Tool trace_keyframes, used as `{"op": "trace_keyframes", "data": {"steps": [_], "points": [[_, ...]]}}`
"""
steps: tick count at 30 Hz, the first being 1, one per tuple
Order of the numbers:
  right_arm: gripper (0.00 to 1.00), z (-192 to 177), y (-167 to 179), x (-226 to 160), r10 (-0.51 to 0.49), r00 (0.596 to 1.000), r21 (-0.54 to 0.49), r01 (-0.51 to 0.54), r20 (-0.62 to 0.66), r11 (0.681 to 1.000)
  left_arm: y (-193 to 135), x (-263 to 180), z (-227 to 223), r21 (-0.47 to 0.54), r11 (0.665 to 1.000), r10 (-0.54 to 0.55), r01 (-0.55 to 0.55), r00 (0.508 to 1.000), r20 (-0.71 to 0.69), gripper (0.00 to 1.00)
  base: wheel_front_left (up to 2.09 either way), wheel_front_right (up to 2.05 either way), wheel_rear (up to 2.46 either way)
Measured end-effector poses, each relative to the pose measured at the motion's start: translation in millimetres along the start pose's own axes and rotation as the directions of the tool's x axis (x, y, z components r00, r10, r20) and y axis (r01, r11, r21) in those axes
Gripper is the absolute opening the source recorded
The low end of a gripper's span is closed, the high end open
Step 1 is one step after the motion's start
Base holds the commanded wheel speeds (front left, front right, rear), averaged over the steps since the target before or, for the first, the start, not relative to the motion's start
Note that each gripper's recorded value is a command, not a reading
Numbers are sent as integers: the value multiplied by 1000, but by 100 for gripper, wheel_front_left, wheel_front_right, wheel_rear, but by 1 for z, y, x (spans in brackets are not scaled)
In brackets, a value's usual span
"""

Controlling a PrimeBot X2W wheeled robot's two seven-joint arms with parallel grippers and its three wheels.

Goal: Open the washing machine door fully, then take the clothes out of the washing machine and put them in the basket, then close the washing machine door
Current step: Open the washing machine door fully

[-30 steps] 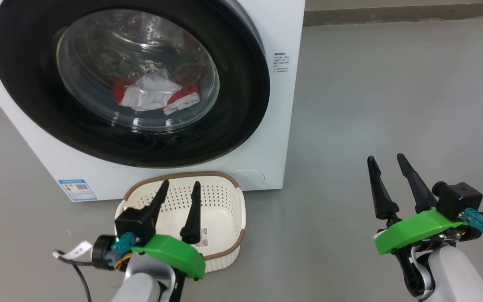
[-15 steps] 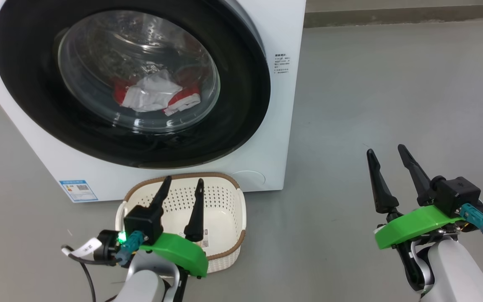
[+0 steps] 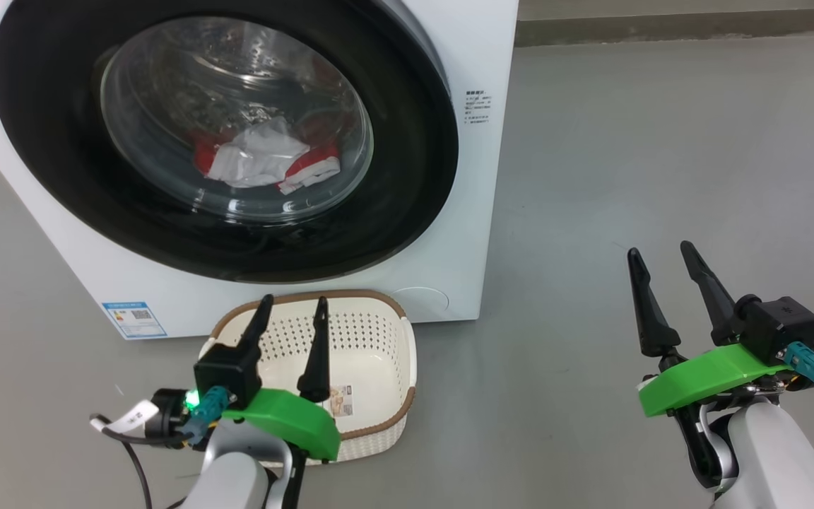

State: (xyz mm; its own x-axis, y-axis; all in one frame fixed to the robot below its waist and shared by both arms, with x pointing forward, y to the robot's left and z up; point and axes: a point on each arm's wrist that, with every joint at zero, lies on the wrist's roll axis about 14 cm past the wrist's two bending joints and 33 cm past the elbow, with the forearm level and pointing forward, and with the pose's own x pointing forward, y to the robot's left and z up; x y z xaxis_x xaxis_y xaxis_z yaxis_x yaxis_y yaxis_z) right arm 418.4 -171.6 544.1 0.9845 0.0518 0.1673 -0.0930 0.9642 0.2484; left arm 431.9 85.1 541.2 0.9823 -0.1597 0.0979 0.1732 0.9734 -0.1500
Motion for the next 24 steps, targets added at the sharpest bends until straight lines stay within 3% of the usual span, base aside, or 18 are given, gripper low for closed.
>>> {"op": "trace_keyframes", "data": {"steps": [24], "points": [[100,-5,5,5,14,1000,0,-14,-9,1000,27,-1,9,6,997,77,-77,997,31,100,0,0,0]]}}
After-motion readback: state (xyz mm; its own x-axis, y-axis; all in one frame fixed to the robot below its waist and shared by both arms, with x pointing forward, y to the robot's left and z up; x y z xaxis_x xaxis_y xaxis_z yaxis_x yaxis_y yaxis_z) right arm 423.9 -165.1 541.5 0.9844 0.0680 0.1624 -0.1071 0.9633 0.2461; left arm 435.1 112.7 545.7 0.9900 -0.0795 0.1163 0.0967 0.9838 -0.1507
